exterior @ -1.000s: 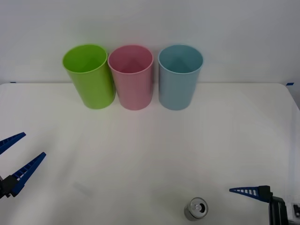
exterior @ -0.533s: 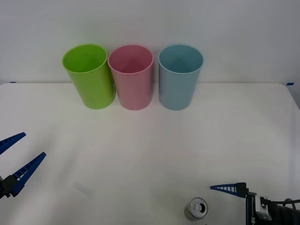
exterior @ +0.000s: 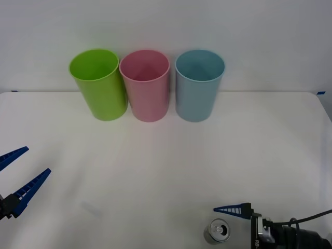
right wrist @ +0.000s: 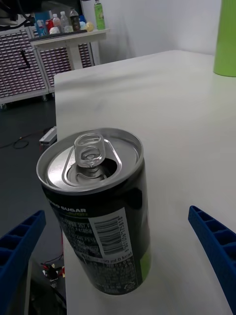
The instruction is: Grasp the object on the table and drop it into the matching bin: aluminum can to the light blue bin, PET bottle to the pink bin.
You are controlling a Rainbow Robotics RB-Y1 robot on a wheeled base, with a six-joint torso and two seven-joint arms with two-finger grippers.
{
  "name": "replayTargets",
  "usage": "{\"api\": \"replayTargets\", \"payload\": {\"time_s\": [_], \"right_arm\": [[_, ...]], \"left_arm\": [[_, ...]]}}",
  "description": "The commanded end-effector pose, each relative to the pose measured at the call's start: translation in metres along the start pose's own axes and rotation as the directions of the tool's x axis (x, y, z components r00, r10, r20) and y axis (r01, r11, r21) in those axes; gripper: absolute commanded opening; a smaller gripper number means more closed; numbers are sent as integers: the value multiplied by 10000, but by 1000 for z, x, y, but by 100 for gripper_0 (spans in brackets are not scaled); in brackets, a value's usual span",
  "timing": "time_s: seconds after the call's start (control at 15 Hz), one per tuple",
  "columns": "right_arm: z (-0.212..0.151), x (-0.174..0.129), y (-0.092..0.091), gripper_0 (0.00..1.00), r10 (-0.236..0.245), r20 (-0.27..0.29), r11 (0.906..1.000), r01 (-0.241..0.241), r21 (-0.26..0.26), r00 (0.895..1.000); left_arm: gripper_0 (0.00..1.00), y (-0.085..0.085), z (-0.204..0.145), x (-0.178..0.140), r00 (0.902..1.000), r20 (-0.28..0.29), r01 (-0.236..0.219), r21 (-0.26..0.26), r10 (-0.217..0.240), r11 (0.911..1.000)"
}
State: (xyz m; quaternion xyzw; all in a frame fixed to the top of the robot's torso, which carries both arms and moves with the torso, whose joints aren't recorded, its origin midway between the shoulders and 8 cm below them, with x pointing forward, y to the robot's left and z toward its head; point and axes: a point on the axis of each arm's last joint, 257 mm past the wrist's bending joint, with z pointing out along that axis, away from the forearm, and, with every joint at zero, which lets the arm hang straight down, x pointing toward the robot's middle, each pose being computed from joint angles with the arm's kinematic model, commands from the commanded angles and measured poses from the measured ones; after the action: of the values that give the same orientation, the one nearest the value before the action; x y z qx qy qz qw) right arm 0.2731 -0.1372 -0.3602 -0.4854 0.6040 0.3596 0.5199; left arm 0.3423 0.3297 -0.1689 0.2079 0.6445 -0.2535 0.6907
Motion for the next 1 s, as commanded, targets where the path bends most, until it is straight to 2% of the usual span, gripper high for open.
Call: {"api": "replayTargets", "payload": {"time_s": [0.07, 0.67, 0.73, 0.8, 1.0], "right_arm": [[14, -3, 2, 100, -66, 157, 10000, 66, -26, 9999], [22, -2, 1, 100, -255, 158, 9996, 254, 97, 9995], [23, -3, 1, 36, -275, 188, 9996, 274, 93, 9994], [22, -4, 0, 3, -299, 232, 9995, 296, 117, 9993], [23, -7, 1, 0, -342, 332, 9994, 340, 62, 9989]], "left_arm": [[100, 0, 0, 0, 10000, 0, 0, 0, 0, 10000], [100, 0, 0, 0, 10000, 0, 0, 0, 0, 10000], [100, 0, 0, 0, 10000, 0, 0, 0, 0, 10000], [100, 0, 0, 0, 10000, 0, 0, 0, 0, 10000], [100, 0, 0, 0, 10000, 0, 0, 0, 0, 10000]]}}
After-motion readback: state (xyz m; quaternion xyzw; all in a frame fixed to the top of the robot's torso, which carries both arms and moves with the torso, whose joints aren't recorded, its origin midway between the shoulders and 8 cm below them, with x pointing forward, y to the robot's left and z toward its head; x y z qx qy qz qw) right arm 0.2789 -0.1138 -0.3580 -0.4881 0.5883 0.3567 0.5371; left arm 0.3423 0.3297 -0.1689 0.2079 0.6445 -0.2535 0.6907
